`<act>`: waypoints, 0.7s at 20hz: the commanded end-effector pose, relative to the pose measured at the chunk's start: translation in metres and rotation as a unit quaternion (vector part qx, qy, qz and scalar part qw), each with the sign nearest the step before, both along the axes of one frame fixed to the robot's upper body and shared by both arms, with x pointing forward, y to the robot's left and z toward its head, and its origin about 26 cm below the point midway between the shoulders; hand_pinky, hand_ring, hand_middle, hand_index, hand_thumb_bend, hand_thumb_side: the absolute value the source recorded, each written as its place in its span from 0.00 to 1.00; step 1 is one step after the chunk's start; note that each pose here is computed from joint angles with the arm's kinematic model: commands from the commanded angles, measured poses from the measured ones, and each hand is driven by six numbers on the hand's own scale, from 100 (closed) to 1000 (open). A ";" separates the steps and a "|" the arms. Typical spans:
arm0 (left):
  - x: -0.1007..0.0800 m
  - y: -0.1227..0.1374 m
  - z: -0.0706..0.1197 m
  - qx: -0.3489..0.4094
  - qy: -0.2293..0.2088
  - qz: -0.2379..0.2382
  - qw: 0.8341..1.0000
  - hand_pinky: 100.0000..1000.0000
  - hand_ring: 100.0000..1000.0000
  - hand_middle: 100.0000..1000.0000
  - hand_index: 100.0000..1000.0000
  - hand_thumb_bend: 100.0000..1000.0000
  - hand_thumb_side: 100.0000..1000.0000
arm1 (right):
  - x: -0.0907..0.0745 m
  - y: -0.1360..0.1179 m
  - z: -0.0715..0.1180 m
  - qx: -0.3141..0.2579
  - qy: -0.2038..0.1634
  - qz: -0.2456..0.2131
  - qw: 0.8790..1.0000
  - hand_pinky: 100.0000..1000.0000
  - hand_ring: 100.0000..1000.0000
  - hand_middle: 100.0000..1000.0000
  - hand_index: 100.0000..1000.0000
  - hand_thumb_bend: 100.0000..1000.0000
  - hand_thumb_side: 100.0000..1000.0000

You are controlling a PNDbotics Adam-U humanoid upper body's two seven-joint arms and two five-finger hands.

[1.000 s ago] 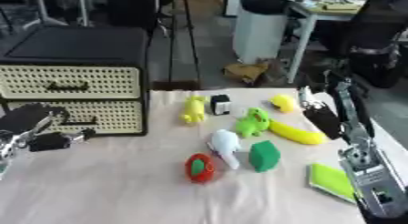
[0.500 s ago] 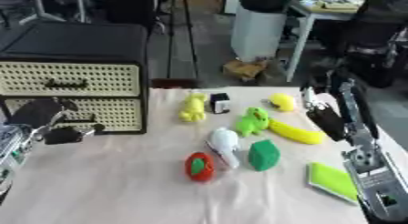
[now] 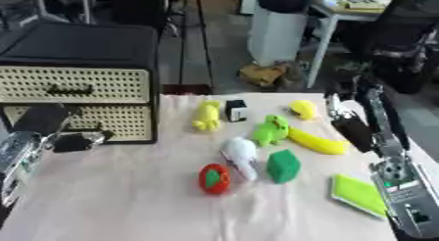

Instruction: Pick up objects from table and place into drawer.

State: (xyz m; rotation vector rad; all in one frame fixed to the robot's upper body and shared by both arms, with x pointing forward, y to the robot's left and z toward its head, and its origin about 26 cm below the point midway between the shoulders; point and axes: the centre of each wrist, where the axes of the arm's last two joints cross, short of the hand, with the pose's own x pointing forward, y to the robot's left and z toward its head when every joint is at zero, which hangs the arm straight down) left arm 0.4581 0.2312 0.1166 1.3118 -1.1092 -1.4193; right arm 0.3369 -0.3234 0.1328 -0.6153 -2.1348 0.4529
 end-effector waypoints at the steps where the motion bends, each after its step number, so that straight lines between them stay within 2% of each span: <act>1: 0.005 0.000 0.015 -0.003 -0.020 0.007 1.000 0.00 0.00 0.00 0.80 0.62 1.00 | 0.002 -0.001 0.011 -0.003 -0.014 0.005 1.000 0.56 0.67 0.69 0.74 0.00 0.61; 8: 0.008 0.000 0.011 -0.004 -0.015 0.015 1.000 0.00 0.00 0.00 0.80 0.63 1.00 | 0.003 0.000 0.011 -0.003 -0.015 0.007 1.000 0.56 0.67 0.69 0.74 0.00 0.61; 14: 0.009 0.001 0.011 0.000 -0.012 0.018 1.000 0.00 0.00 0.00 0.80 0.70 1.00 | 0.003 0.000 0.011 -0.002 -0.015 0.008 1.000 0.56 0.67 0.69 0.74 0.00 0.61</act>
